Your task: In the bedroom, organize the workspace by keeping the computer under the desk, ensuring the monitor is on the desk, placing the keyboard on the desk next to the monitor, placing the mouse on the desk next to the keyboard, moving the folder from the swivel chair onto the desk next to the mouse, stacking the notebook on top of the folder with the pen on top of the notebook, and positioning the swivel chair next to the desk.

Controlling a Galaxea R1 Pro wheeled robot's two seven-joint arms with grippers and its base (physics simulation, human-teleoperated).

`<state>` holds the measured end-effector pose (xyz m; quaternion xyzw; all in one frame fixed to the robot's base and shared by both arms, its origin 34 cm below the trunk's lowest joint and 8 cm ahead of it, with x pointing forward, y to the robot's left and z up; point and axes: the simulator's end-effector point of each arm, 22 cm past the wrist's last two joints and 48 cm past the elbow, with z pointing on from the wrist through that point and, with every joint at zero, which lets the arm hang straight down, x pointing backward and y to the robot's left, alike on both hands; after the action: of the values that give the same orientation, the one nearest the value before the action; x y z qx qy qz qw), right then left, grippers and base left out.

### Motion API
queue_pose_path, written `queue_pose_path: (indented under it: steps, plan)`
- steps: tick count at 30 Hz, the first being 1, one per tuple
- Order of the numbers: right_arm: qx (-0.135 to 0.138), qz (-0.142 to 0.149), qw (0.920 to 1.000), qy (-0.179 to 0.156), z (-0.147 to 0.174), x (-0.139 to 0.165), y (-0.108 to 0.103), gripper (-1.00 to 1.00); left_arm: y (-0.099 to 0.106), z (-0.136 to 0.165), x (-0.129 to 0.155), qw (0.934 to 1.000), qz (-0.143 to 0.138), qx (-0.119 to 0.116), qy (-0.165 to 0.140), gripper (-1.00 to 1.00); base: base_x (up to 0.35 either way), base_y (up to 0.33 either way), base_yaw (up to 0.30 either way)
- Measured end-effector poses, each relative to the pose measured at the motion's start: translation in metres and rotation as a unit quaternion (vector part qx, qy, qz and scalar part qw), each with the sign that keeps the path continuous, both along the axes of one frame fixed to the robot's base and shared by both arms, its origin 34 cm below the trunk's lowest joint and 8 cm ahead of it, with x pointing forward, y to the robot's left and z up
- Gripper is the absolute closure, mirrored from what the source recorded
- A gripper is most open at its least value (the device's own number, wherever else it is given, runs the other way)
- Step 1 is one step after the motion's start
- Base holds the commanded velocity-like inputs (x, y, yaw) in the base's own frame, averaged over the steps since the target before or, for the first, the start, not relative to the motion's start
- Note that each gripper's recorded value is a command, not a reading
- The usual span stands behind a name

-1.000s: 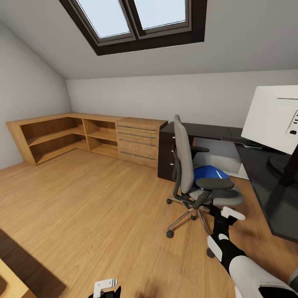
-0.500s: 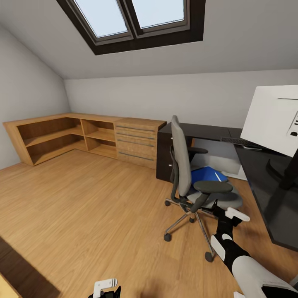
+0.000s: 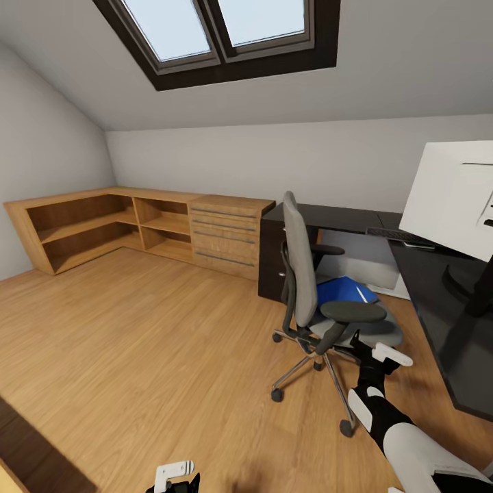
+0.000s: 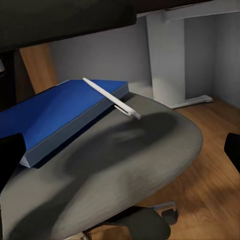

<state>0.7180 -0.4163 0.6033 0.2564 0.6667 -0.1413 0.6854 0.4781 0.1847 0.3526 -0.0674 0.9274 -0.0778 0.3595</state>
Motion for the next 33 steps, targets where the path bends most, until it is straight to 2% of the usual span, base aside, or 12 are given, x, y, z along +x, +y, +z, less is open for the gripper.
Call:
queue_pose_path:
  steps: [8,13,33]
  plan:
    - [0.0,0.002,1.0,0.003,-0.002,0.0,0.001,-1.0,0.0,0.0,0.0,1.0,0.0,-0.001,-0.001,-1.0,0.004,0.0,0.0]
    - [0.001,0.003,0.9998,0.018,-0.015,-0.005,0.002,-1.0,0.0,0.001,0.001,1.0,0.001,-0.001,-0.001,-1.0,0.0,0.0,0.0]
    - [0.0,0.004,0.9997,0.024,-0.064,-0.018,0.003,-1.0,-0.002,-0.042,-0.009,1.0,0.002,-0.002,-0.002,-1.0,0.0,0.0,0.0]
